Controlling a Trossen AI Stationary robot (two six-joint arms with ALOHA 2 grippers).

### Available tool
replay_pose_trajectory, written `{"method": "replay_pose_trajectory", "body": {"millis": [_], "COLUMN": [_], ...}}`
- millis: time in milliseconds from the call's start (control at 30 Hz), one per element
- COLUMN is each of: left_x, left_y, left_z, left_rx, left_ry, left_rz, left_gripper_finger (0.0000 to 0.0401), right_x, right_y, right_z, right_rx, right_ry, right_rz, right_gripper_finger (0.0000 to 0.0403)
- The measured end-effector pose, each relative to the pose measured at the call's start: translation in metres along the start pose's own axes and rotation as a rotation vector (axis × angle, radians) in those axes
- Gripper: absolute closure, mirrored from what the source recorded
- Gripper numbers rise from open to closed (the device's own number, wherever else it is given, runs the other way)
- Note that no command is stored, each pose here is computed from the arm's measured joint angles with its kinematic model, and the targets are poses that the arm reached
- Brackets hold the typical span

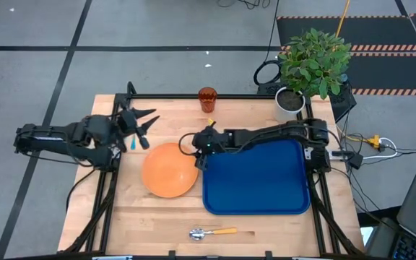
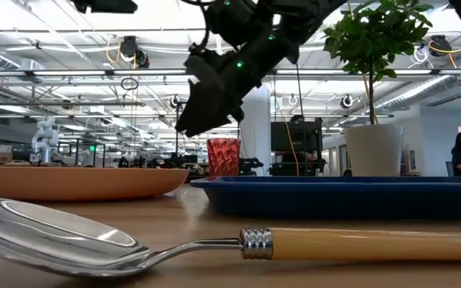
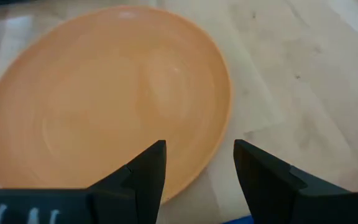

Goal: Pick and place plate/cup/fork/spoon on tray
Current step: Put the orange plate on the middle of the blue serving tray

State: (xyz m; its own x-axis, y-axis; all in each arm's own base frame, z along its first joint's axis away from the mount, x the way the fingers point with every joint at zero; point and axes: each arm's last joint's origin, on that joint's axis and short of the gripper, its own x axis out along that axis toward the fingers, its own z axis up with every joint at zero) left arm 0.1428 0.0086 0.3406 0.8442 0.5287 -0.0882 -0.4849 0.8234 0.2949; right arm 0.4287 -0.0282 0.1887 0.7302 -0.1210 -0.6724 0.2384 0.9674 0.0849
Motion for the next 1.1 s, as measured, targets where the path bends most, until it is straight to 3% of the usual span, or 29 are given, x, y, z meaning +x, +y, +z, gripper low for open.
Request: {"method": "replay_pose_trajectory", "body": {"millis": [200, 600, 1100], "left_x": [-0.007, -0.007, -0.007], "left_y": [0.0, -0.004, -0.004], "left_z": [0.001, -0.002, -0.005], "left_rx": [-0.003, 0.071, 0.1], "left_ry": [-0.019, 0.012, 0.037], "left_rz": [-0.025, -0.054, -0.062], "left_gripper_finger": [0.0283, 0.0283, 0.0283], "right_x": [0.018, 0.023, 0.037], "right_y": [-0.005, -0.002, 0.013], "right_z": [-0.015, -0.015, -0.028], "right_rx": [0.071, 0.177, 0.169], "right_ry": [0.091, 0.062, 0.072], "right_rz": [-0.026, -0.018, -0.028], "right_gripper_finger": [0.0222, 0.0222, 0.0222]}}
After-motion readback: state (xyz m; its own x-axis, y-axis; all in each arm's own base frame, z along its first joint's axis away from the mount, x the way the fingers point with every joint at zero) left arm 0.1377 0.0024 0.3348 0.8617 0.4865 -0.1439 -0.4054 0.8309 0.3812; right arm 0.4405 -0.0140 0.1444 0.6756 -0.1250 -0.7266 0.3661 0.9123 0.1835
